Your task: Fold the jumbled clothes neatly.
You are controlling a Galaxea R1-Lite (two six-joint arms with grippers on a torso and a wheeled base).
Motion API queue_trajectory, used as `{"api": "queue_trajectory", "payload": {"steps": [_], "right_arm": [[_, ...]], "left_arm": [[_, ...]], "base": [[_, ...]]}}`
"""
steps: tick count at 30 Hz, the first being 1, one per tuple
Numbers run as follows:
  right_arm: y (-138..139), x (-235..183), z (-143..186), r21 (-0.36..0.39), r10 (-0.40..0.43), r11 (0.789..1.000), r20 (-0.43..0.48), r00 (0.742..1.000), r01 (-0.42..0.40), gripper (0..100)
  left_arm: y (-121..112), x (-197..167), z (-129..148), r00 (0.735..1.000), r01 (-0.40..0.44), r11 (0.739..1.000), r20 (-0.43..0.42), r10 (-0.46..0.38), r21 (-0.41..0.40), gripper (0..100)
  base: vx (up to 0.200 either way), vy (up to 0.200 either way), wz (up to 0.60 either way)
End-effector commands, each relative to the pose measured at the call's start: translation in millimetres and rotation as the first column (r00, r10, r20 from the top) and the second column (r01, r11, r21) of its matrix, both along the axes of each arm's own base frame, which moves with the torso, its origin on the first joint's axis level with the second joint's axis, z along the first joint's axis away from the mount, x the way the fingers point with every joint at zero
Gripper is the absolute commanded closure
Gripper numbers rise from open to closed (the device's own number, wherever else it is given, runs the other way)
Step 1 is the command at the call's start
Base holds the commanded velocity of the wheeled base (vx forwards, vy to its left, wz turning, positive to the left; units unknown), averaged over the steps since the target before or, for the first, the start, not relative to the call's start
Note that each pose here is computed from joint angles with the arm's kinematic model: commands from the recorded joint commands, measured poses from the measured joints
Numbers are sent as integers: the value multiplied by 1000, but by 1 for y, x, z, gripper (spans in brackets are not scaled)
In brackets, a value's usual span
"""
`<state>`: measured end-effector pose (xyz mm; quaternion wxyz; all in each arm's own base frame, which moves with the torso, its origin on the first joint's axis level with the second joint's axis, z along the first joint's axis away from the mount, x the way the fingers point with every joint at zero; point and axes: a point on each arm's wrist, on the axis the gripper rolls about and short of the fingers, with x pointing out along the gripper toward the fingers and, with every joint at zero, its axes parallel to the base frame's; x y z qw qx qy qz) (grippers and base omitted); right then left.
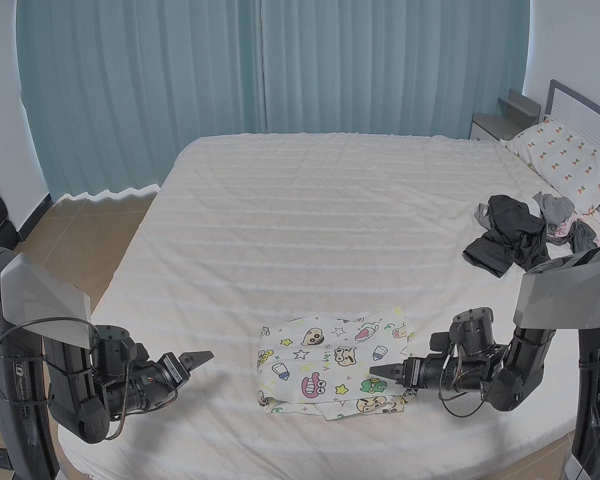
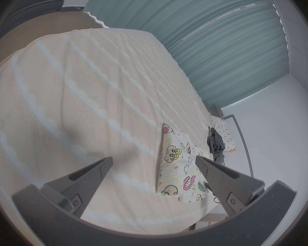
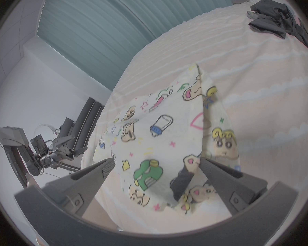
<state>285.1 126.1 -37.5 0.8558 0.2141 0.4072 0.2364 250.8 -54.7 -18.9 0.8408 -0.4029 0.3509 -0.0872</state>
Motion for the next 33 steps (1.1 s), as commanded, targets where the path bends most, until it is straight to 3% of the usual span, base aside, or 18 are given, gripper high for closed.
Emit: {"api": "queue_trajectory", "payload": {"steps": [1, 29, 30, 33], "right_arm": [[3, -3, -3, -4, 10, 1000, -13, 1000, -10, 0], [11, 27, -27, 14, -21, 1000, 75, 997, 20, 0], [11, 28, -27, 14, -23, 1000, 77, 997, 22, 100], [11, 26, -25, 17, -26, 1000, 75, 997, 25, 100]], "left_arm": [[0, 1, 1, 1000, -1, 1000, 17, 1, -3, 0], [-2, 2, 0, 1000, 0, 1000, 17, 0, 2, 0], [-2, 2, 0, 1000, 0, 1000, 17, 0, 2, 0], [-2, 2, 0, 1000, 0, 1000, 17, 0, 2, 0]], "base": [[0, 0, 0], [0, 0, 0], [0, 0, 0], [0, 0, 0]]}}
